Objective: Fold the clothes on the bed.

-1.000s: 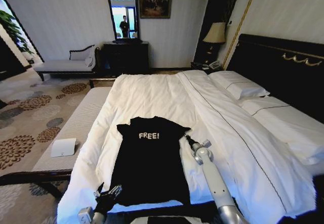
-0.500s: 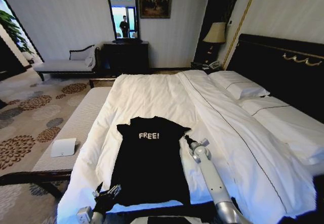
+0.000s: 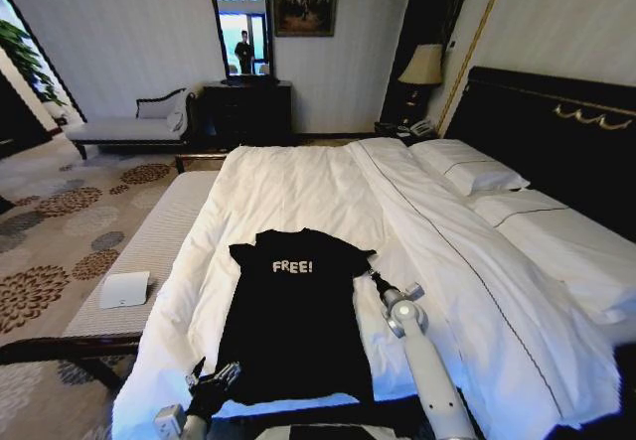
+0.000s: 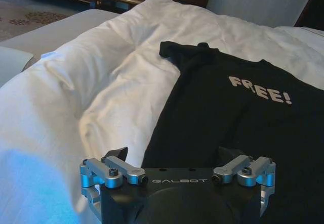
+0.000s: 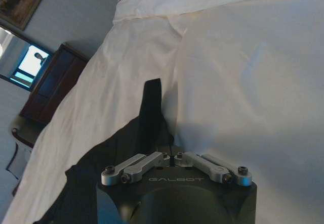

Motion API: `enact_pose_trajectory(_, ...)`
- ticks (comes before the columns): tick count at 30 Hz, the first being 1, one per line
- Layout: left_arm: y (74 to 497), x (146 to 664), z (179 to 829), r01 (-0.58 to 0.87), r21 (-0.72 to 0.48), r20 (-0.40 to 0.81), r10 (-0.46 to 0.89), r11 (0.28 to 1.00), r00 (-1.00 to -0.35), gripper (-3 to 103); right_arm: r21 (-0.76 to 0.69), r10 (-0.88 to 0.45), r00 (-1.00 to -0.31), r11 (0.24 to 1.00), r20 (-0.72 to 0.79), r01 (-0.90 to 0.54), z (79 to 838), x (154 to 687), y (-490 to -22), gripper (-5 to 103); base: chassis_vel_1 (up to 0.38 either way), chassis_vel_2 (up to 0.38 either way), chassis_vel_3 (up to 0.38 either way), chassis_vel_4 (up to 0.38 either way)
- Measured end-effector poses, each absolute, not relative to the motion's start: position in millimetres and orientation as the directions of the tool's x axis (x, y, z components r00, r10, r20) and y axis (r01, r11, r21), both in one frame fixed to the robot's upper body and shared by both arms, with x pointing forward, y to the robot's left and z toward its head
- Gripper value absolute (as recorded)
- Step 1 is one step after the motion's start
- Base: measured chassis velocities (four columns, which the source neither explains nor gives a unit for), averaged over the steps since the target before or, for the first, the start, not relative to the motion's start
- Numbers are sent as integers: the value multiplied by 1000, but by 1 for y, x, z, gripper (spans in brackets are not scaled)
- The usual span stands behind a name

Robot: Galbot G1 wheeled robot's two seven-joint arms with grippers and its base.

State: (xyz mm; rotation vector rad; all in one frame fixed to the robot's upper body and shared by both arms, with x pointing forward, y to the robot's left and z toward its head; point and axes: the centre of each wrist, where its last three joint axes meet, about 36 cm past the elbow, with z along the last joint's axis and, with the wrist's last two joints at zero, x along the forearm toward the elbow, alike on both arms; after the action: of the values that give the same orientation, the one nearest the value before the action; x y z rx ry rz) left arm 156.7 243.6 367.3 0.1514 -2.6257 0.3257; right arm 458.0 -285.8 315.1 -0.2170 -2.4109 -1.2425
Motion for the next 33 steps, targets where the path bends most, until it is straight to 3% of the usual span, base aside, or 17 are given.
enact_pose_trajectory(8, 244, 157, 367, -165, -203, 476, -50, 965, -878, 100, 676, -38, -877, 653, 478, 340, 316, 439, -268, 0, 0, 0, 0, 0)
enact_pose_trajectory(16, 244, 159, 367, -164, -204, 474, -50, 965, -879, 100, 656, -32, -870, 670, 492, 347, 313, 435, -257, 0, 0, 0, 0, 0)
enact_pose_trajectory(19, 249, 166, 367, -172, -207, 468, -57, 963, -882, 100, 640, -9, -876, 686, 482, 345, 314, 436, -258, 16, 0, 0, 0, 0)
enact_pose_trajectory(21, 251, 172, 368, -177, -211, 464, -61, 961, -884, 100, 635, -1, -879, 692, 477, 344, 315, 436, -261, 16, 0, 0, 0, 0)
enact_pose_trajectory(23, 257, 186, 371, -186, -223, 457, -66, 957, -887, 100, 625, 16, -887, 703, 462, 339, 320, 436, -266, 27, 0, 0, 0, 0)
enact_pose_trajectory(24, 257, 186, 371, -186, -223, 457, -66, 957, -887, 100, 625, 16, -887, 703, 462, 339, 320, 436, -266, 27, 0, 0, 0, 0)
enact_pose_trajectory(26, 267, 214, 373, -209, -250, 444, -80, 946, -893, 100, 613, 34, -894, 717, 447, 333, 324, 432, -273, 37, 0, 0, 0, 0)
enact_pose_trajectory(27, 267, 214, 373, -209, -250, 444, -80, 946, -893, 100, 613, 34, -894, 717, 447, 333, 324, 432, -273, 37, 0, 0, 0, 0)
enact_pose_trajectory(31, 291, 293, 377, -251, -330, 379, -115, 910, -918, 100, 594, 53, -899, 734, 434, 330, 330, 421, -282, 59, 0, 0, 0, 0)
enact_pose_trajectory(33, 297, 309, 377, -258, -345, 367, -124, 902, -922, 100, 589, 57, -899, 737, 434, 331, 330, 417, -283, 59, 0, 0, 0, 0)
